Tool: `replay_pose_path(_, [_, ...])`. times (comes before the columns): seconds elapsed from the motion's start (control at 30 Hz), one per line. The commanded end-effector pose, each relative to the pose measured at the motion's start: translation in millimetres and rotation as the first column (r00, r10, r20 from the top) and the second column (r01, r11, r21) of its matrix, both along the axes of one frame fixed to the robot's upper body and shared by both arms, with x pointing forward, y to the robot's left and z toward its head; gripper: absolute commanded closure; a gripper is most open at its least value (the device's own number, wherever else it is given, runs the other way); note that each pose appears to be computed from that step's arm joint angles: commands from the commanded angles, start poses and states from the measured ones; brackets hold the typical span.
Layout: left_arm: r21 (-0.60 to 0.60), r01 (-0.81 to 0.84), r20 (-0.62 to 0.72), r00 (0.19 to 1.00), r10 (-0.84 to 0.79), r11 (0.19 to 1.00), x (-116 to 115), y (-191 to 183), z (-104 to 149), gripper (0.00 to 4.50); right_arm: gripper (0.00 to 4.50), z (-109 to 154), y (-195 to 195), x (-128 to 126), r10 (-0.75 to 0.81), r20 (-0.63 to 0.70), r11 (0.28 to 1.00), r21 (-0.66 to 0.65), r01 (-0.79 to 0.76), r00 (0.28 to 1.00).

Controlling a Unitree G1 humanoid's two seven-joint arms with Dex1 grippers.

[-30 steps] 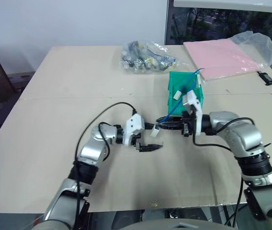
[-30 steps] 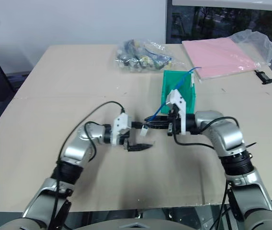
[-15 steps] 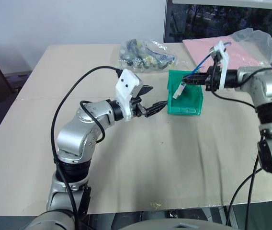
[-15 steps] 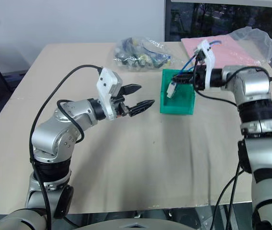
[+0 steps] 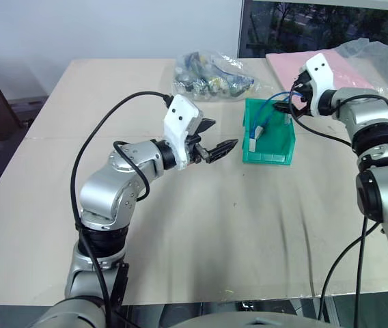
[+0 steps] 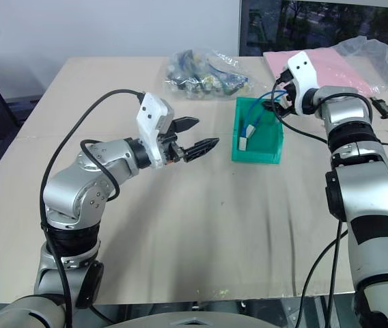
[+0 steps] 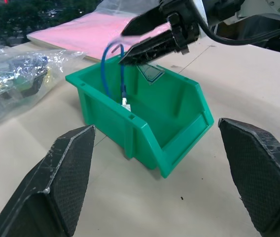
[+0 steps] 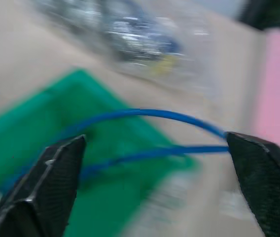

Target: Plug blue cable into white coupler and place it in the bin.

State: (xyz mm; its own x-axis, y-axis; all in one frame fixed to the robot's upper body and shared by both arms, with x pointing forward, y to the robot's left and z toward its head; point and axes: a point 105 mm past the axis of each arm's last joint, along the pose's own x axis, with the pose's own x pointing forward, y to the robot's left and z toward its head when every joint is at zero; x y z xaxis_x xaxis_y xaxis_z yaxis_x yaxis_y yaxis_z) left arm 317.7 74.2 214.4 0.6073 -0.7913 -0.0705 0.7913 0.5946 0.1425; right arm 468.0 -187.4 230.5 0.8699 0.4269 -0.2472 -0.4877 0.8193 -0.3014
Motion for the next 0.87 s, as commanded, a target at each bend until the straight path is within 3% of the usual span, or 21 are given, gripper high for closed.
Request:
replay_pose_path(0.03, [-0.010, 0.018, 0.037, 0.999, -0.018, 1.000, -5, -1, 7, 0.36, 0.06, 17, -22, -2, -0.050, 0.078, 0.998, -0.025, 0.053, 0.996])
replay_pose_path(0.13, [-0.021, 0.026, 0.055, 0.998, -0.025, 0.999, -8, 1, 6, 0.36, 0.06, 13, -32, -12, -0.009, 0.068, 1.000, -0.009, 0.010, 0.998])
replay_pose_path(0.23, [-0.009, 0.017, 0.097, 0.995, -0.016, 1.000, -17, 10, -3, 0.36, 0.06, 19, -27, -34, 0.123, 0.168, 0.983, 0.116, -0.143, 0.978])
replay_pose_path(0.33, [-0.036, -0.064, 0.072, 0.995, 0.066, 0.997, -22, 27, -17, 0.36, 0.06, 14, -18, -72, 0.236, 0.289, 0.931, 0.207, -0.302, 0.928])
replay_pose_path(0.4, [-0.021, -0.108, 0.065, 0.992, 0.109, 0.994, -29, 40, -29, 0.36, 0.06, -4, -14, -103, 0.300, 0.325, 0.898, 0.220, -0.380, 0.897])
replay_pose_path(0.53, [0.020, -0.187, 0.021, 0.982, 0.186, 0.982, -48, 61, -57, 0.36, 0.06, -50, -16, -150, 0.344, 0.178, 0.859, 0.337, -0.386, 0.922])
replay_pose_path(0.67, [0.061, -0.252, -0.043, 0.966, 0.255, 0.966, -69, 77, -90, 0.36, 0.06, -98, -24, -185, 0.341, 0.064, 0.882, 0.322, -0.343, 0.938])
replay_pose_path(0.87, [0.116, -0.265, -0.081, 0.958, 0.275, 0.957, -88, 85, -117, 0.36, 0.06, -133, -26, -208, 0.361, -0.027, 0.898, 0.277, -0.340, 0.932])
